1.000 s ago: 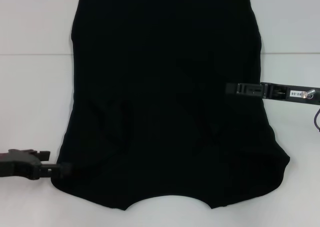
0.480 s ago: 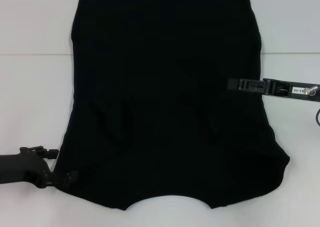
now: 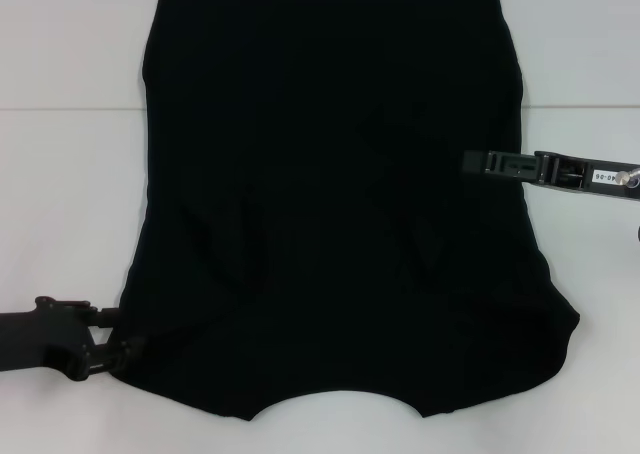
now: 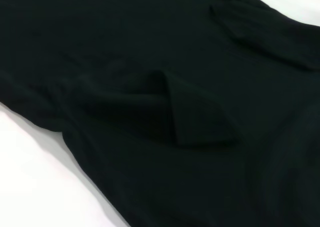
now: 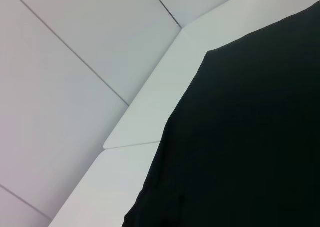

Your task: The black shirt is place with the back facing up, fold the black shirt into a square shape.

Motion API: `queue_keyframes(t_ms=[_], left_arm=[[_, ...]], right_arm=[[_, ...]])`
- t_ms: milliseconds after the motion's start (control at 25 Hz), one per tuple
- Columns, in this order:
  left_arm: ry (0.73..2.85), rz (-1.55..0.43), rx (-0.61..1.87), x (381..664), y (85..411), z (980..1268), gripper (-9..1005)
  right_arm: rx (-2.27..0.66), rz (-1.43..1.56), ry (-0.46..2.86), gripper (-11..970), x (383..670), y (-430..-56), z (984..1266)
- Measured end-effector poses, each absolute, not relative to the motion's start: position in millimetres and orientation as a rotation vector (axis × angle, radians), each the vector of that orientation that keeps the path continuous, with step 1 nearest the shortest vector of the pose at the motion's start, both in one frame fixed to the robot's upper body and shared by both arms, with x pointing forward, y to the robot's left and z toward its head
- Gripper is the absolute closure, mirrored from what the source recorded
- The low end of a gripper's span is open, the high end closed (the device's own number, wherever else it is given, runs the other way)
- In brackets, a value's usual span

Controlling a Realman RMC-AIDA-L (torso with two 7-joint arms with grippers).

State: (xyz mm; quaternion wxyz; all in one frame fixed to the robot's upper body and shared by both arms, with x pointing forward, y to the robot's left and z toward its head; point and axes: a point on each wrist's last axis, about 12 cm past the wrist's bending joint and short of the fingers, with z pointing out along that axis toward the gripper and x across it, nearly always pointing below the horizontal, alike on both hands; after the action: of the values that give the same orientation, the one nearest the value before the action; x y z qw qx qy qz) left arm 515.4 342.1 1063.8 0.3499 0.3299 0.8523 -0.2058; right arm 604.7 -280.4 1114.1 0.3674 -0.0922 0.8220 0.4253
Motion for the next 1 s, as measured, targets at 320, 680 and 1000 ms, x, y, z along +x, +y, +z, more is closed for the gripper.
queue_keyframes(t_ms=[320, 680, 1000], left_arm=[[2.203, -0.544, 0.853, 513.5, 342.8, 1064.5, 622], [2.206, -0.542, 0.848, 511.5, 344.3, 1063.8, 962], [2.213, -0.535, 0.819, 505.6, 351.8, 1064.1, 987]], right_arm=[[-0.24, 1.09, 2.111, 169, 604.6, -281.9, 1114.6], [-0.227, 1.072, 2.125, 170, 601.2, -289.4, 1111.2], [-0.15, 1.075, 2.226, 170, 585.9, -319.6, 1105.7]])
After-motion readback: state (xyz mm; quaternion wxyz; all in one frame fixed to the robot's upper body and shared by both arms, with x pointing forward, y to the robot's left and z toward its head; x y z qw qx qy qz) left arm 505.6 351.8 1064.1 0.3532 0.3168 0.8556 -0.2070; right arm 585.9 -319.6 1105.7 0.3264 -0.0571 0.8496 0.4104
